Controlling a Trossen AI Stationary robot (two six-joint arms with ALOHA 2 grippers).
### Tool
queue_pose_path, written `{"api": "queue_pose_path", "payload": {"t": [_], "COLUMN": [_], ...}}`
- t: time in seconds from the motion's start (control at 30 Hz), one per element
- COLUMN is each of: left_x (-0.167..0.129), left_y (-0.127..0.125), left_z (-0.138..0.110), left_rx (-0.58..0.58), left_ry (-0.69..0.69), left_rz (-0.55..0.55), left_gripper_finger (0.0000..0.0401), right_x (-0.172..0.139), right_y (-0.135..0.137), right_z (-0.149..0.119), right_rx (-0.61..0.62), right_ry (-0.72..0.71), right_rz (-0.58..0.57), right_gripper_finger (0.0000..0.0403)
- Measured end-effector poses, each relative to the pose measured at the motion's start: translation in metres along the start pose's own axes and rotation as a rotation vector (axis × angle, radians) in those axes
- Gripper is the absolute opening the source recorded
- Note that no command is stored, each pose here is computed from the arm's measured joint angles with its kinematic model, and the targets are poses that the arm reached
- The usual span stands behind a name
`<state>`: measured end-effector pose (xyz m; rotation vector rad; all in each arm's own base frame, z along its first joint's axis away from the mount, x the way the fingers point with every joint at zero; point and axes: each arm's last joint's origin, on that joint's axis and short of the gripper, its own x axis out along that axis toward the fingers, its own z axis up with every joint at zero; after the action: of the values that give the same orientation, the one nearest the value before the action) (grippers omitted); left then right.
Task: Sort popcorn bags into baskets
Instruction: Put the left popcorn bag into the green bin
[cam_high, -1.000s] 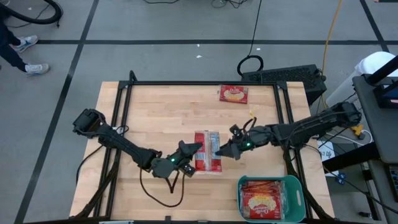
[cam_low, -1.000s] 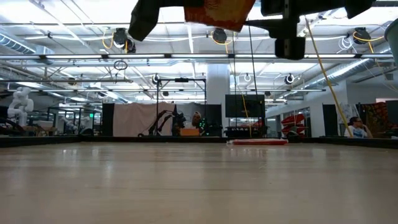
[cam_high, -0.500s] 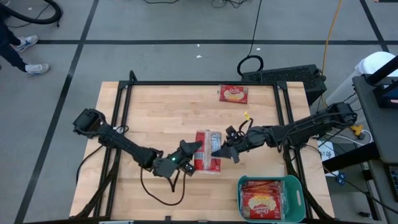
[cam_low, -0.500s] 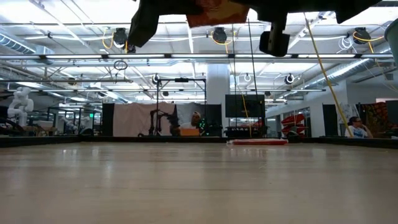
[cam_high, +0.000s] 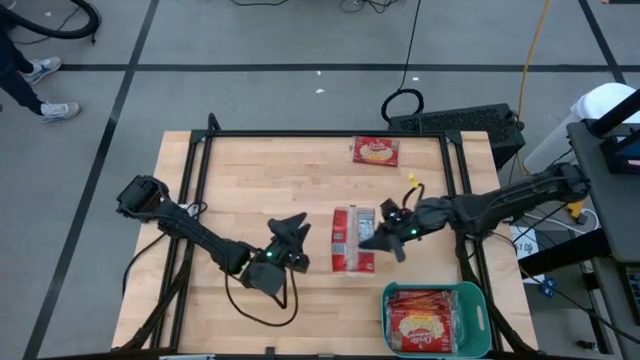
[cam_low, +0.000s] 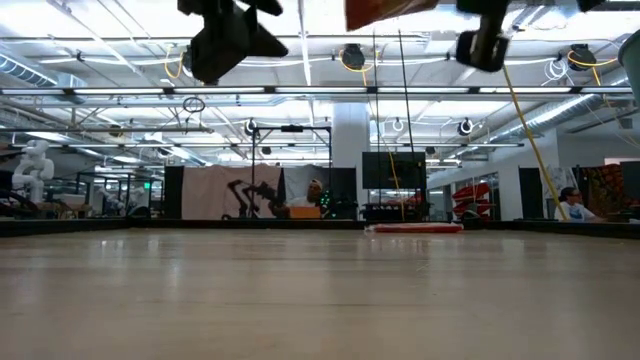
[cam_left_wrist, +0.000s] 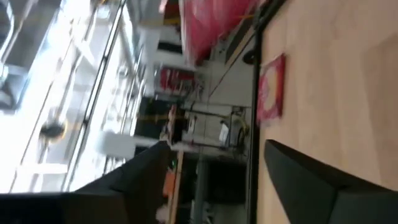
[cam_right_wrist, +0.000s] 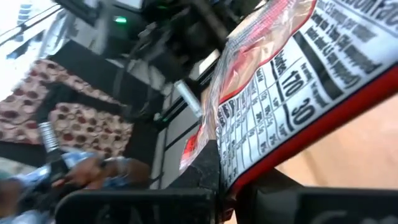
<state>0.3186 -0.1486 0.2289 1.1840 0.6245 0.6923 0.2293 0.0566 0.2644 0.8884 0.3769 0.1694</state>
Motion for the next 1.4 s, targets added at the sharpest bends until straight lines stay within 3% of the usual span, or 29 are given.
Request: {"api": "queue_pose_path", "payload": {"t": [0.2, 0.4, 0.53, 0.67, 0.9, 1.03, 1.2, 1.4], "left_x": [-0.002, -0.001, -0.001, -0.001, -0.008, -0.021, -0.040, -0.032], "left_y": [-0.009, -0.011, -0.012, -0.012, -0.011, 0.001, 0.013, 0.016], "left_z": [-0.009, -0.011, -0.010, -0.009, 0.004, 0.019, 0.031, 0.031], "left_rx": [-0.110, -0.173, -0.194, -0.204, -0.275, -0.275, -0.217, -0.040], "left_ry": [0.032, 0.033, 0.023, -0.003, -0.192, -0.353, -0.600, -0.620], "left_rz": [-0.012, -0.023, -0.036, -0.072, -0.235, -0.220, -0.205, -0.133], "left_gripper_finger": [0.0299, 0.0272, 0.0243, 0.0216, 0.0193, 0.0218, 0.0285, 0.0344], "right_x": [-0.029, -0.062, -0.076, -0.073, -0.047, -0.031, -0.011, 0.016], "right_y": [0.019, 0.046, 0.075, 0.099, 0.113, 0.114, 0.115, 0.114], "right_z": [-0.013, -0.016, -0.001, 0.009, 0.011, 0.016, 0.019, 0.022], "right_rx": [0.129, 0.310, 0.361, 0.384, 0.410, 0.350, 0.264, 0.186], "right_ry": [0.109, 0.365, 0.414, 0.445, 0.403, 0.292, 0.229, 0.190], "right_rz": [0.011, -0.320, -0.416, -0.439, -0.340, -0.316, -0.276, -0.206], "right_gripper_finger": [0.0005, 0.0005, 0.0005, 0.0005, 0.0013, 0.0015, 0.0016, 0.0017]}}
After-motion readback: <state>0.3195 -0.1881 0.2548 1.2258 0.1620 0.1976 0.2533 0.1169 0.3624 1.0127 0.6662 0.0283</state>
